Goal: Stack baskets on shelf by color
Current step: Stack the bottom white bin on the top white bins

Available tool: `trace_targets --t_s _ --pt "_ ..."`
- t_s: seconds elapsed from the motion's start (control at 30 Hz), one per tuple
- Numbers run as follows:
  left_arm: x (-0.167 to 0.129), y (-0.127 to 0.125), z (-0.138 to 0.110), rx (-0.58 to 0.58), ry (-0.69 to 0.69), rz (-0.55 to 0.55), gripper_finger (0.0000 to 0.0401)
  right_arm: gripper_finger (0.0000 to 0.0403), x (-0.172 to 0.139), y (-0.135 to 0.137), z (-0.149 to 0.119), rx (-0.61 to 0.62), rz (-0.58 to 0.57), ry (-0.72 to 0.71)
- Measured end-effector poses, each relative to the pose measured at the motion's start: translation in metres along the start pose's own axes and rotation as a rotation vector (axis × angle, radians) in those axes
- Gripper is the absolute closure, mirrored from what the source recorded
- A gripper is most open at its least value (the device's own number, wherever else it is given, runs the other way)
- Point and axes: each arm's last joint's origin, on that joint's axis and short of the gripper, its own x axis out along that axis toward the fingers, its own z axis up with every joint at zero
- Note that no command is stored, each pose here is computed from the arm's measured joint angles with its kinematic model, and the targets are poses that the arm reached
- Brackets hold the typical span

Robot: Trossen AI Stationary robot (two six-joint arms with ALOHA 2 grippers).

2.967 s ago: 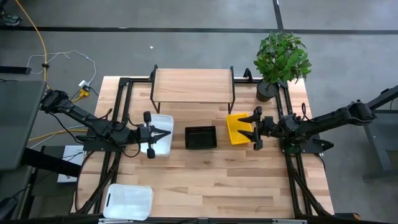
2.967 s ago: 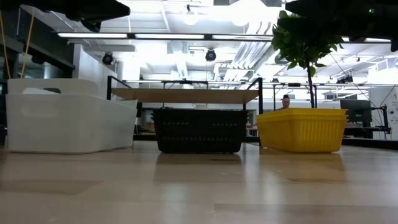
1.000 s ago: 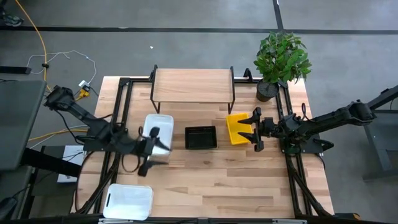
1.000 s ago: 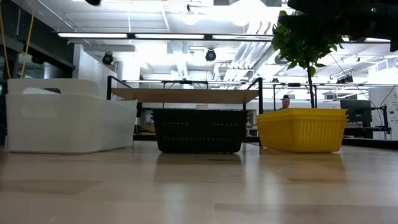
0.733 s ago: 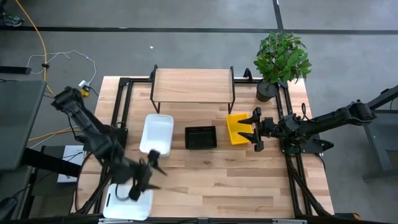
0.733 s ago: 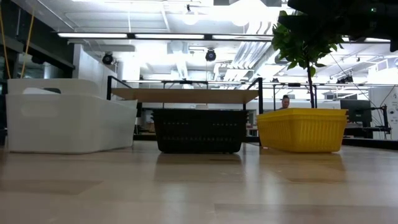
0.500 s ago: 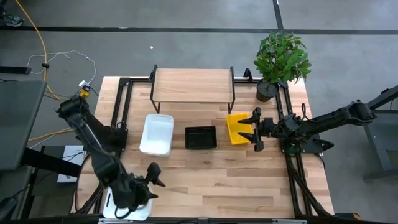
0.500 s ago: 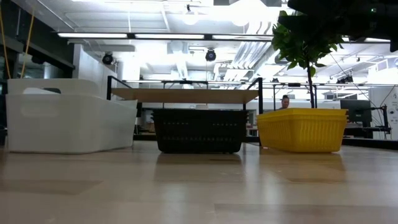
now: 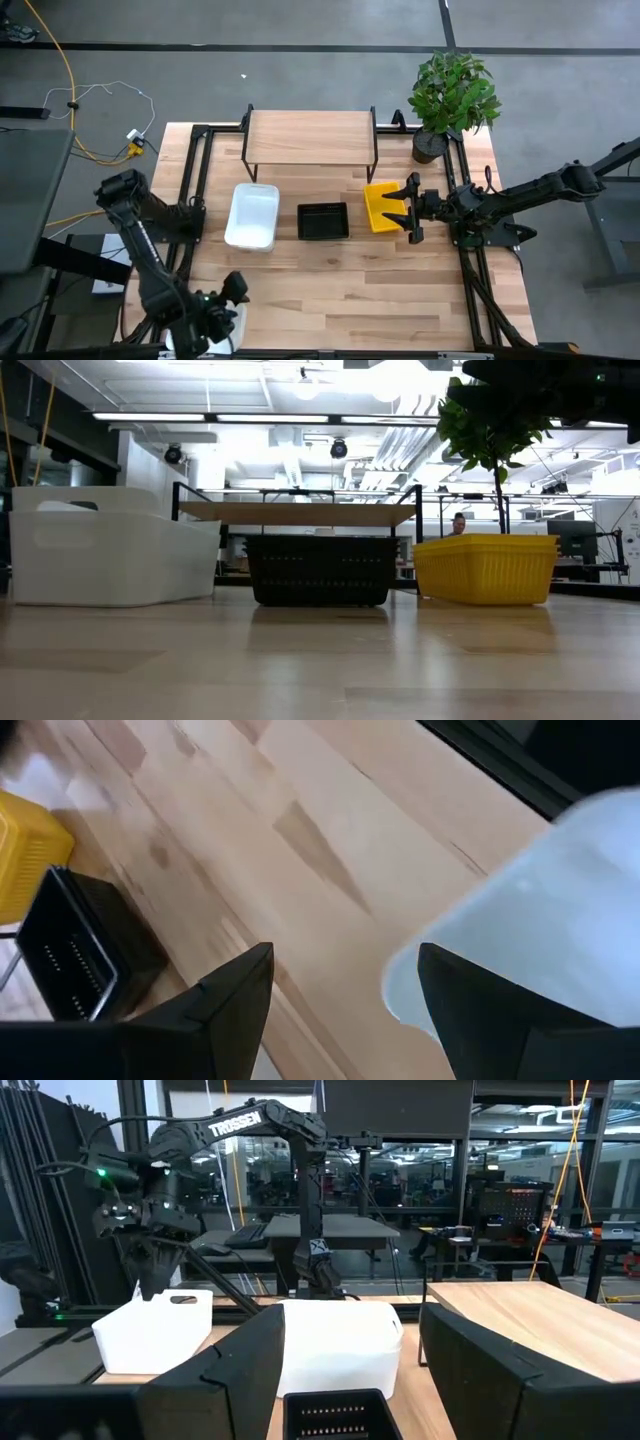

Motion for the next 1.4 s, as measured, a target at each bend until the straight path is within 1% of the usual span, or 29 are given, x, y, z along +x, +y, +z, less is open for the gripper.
trace_targets --t_s 0.13,0.27,0.33,0.43,0.6,0.77,0.83,0.9,1.0,1.1,1.23,1.3,1.4 --pt "0.005 -0.015 -0.001 0.069 0.052 -0.028 0.0165 0.0183 0.000 0.000 0.000 0.000 0.000 0.000" --pt "0.022 -0.029 0.000 0.226 0.109 -0.050 0.0165 0.0183 0.000 0.000 0.000 0.000 0.000 0.000" --pt "0.032 -0.034 0.000 0.307 0.136 -0.043 0.0165 0.0183 0.000 0.000 0.000 0.000 -0.001 0.001" --pt "0.047 -0.038 0.000 0.389 0.180 -0.031 0.0165 0.0183 0.000 0.000 0.000 0.009 -0.001 0.002" --pt "0.062 -0.038 0.002 0.397 0.214 -0.030 0.0165 0.0183 0.000 0.000 -0.001 0.009 -0.001 0.009" --pt "0.070 -0.031 0.002 0.398 0.239 -0.076 0.0166 0.0183 0.000 0.000 -0.001 0.009 -0.001 0.012" --pt "0.073 -0.027 0.003 0.380 0.238 -0.095 0.0174 0.0183 0.000 0.000 -0.002 0.008 -0.001 0.016" --pt "0.075 -0.022 0.003 0.360 0.248 -0.118 0.0190 0.0183 0.000 0.000 -0.002 0.008 -0.002 0.016" --pt "0.080 -0.015 0.003 0.335 0.258 -0.171 0.0230 0.0183 0.000 0.000 -0.002 0.009 -0.002 0.017" --pt "0.084 -0.009 0.004 0.321 0.249 -0.224 0.0287 0.0183 0.000 0.000 -0.003 0.022 -0.006 0.029" --pt "0.089 0.001 0.006 0.325 0.231 -0.258 0.0375 0.0183 0.000 0.000 -0.004 0.021 -0.006 0.037" --pt "0.091 0.007 0.006 0.336 0.230 -0.274 0.0389 0.0183 0.000 0.000 -0.004 0.021 -0.006 0.038" --pt "0.098 0.019 0.005 0.327 0.240 -0.247 0.0377 0.0183 0.000 0.000 -0.004 0.021 -0.005 0.038"
